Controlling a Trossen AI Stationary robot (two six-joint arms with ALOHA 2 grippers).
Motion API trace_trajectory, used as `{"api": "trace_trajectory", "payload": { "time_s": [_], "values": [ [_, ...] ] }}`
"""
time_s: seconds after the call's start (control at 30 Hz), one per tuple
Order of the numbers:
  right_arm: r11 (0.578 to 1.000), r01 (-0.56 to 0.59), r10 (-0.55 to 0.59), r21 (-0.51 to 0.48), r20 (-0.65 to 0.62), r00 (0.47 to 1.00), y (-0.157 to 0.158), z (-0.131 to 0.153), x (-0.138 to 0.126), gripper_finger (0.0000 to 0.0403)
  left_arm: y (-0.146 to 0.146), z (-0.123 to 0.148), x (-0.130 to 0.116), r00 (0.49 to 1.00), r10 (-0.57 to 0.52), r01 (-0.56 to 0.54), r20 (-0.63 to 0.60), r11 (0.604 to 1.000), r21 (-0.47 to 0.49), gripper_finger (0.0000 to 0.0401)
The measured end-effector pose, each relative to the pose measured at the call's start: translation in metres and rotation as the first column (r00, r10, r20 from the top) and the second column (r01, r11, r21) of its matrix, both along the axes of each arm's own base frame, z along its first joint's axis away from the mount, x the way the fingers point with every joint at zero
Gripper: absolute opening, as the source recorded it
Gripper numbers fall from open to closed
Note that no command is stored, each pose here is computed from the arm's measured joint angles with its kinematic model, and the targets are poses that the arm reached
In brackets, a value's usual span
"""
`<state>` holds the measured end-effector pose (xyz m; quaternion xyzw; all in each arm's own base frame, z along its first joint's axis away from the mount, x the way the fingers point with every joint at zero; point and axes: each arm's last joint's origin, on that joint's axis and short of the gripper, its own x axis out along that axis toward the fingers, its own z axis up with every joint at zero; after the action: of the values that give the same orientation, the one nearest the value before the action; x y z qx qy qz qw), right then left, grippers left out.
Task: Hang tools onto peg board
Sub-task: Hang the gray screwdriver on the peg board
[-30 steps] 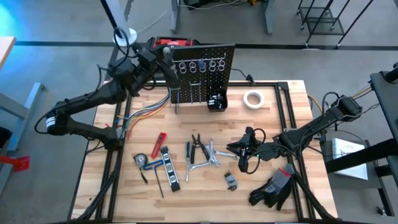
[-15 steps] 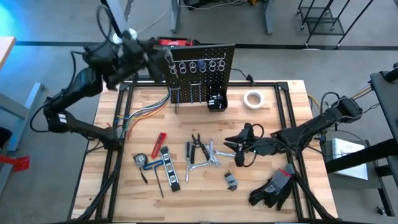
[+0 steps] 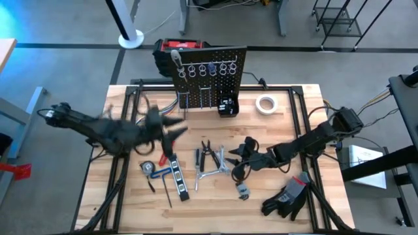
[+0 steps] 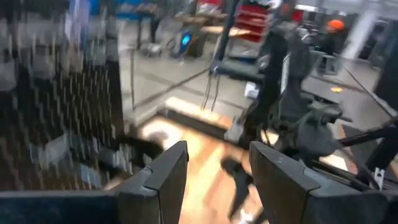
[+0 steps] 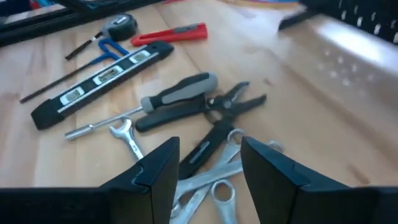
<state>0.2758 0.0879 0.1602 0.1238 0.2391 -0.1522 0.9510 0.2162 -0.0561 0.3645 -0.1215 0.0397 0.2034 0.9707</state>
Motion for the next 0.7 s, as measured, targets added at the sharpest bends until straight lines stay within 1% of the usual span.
{"api": "trace_trajectory", "payload": {
  "time_s": [0.07, 0.13, 0.17, 0.27, 0.37, 0.47, 0.53, 0.63, 0.7],
  "values": [
    [0.999, 0.014, -0.015, 0.042, 0.004, 1.000, 0.000, -0.001, 0.000, 0.0169, -0.009, -0.029, 0.002, 0.998, 0.063, -0.064, -0.011, 0.994, -0.087, 0.0165],
    [0.998, 0.012, -0.013, 0.067, 0.007, 1.000, 0.000, 0.001, 0.000, 0.0169, -0.013, -0.056, 0.004, 0.991, 0.130, -0.134, -0.034, 0.977, -0.164, 0.0165],
    [0.997, 0.014, -0.014, 0.074, 0.006, 1.000, 0.000, 0.003, -0.002, 0.0169, -0.013, -0.067, 0.007, 0.988, 0.147, -0.152, -0.037, 0.966, -0.208, 0.0165],
    [0.991, -0.019, 0.019, 0.132, 0.007, 1.000, 0.000, 0.012, -0.006, 0.0169, -0.012, -0.100, 0.012, 0.977, 0.189, -0.208, -0.095, 0.942, -0.262, 0.0165],
    [0.981, -0.060, 0.059, 0.182, 0.008, 0.998, -0.001, 0.023, -0.012, 0.0168, -0.012, -0.122, 0.019, 0.965, 0.226, -0.257, -0.133, 0.915, -0.311, 0.0165],
    [0.976, -0.052, 0.053, 0.213, 0.002, 0.999, -0.002, 0.034, -0.021, 0.0161, -0.013, -0.137, 0.030, 0.959, 0.232, -0.276, -0.161, 0.887, -0.369, 0.0165],
    [0.975, -0.034, 0.041, 0.220, -0.029, 0.999, -0.005, 0.039, -0.029, 0.0156, -0.016, -0.150, 0.039, 0.960, 0.212, -0.270, -0.181, 0.869, -0.415, 0.0165],
    [0.971, 0.013, 0.005, 0.238, -0.075, 0.997, -0.010, 0.043, -0.040, 0.0148, -0.020, -0.168, 0.051, 0.954, 0.171, -0.268, -0.247, 0.857, -0.440, 0.0165],
    [0.970, 0.047, -0.020, 0.237, -0.116, 0.993, -0.013, 0.043, -0.047, 0.0144, -0.019, -0.174, 0.063, 0.950, 0.159, -0.273, -0.269, 0.842, -0.466, 0.0165]
  ]
}}
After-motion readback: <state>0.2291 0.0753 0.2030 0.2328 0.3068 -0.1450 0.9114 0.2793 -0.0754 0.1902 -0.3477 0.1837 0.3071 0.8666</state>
